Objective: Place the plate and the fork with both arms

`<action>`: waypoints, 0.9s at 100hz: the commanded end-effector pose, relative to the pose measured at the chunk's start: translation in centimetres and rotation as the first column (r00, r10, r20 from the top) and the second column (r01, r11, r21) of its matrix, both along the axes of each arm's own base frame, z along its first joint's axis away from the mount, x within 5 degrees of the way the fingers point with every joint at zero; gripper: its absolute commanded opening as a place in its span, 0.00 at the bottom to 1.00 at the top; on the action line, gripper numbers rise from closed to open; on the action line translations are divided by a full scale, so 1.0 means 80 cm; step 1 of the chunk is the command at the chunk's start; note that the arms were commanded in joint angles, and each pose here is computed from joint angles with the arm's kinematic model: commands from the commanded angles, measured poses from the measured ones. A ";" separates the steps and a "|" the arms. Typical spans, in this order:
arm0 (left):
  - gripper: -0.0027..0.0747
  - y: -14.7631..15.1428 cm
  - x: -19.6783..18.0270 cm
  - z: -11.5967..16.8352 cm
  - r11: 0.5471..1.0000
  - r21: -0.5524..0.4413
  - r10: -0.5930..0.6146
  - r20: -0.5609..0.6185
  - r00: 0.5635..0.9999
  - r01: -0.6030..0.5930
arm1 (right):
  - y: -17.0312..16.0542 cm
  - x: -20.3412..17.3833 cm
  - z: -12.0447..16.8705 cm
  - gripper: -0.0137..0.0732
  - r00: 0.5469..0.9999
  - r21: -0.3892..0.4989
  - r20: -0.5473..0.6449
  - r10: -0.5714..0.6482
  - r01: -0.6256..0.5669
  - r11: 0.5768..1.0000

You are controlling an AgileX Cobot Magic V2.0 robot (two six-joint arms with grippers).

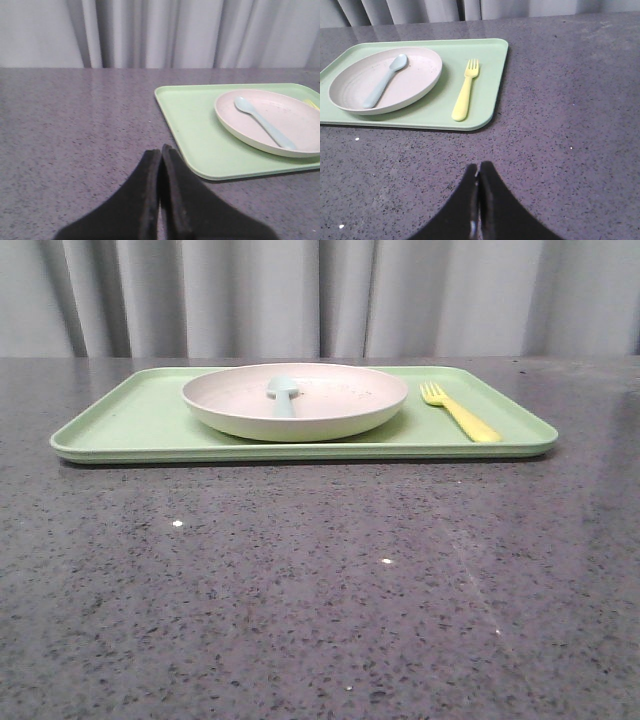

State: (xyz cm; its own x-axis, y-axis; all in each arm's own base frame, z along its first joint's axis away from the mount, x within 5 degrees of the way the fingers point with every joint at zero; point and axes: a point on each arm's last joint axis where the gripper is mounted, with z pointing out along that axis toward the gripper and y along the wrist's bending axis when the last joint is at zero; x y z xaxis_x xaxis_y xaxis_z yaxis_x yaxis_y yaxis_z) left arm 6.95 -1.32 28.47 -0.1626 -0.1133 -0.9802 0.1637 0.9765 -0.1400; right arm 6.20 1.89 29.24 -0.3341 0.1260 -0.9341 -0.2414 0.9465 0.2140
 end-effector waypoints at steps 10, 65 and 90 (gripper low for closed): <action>0.01 0.010 -0.008 0.003 0.993 0.045 0.090 0.264 0.960 -0.105 | 0.001 0.002 0.019 0.08 0.995 0.016 0.102 0.003 -0.005 1.000; 0.01 0.018 -0.019 -0.099 0.977 0.037 0.198 0.201 0.959 -0.209 | 0.001 0.002 0.019 0.08 0.995 0.015 0.100 0.003 -0.005 1.000; 0.01 0.018 -0.019 -0.101 0.977 0.037 0.198 0.186 0.962 -0.208 | 0.001 0.002 0.019 0.08 0.995 0.015 0.099 0.003 -0.005 1.000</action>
State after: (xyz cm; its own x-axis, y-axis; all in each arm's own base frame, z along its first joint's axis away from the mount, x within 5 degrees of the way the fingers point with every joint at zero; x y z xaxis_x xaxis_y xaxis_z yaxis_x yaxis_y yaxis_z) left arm 5.61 0.09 20.03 -0.0516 -0.0591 -0.9969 -0.0223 0.9981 -0.0580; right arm 6.20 1.90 29.26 -0.3326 0.1265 -0.9345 -0.2419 0.9464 0.2142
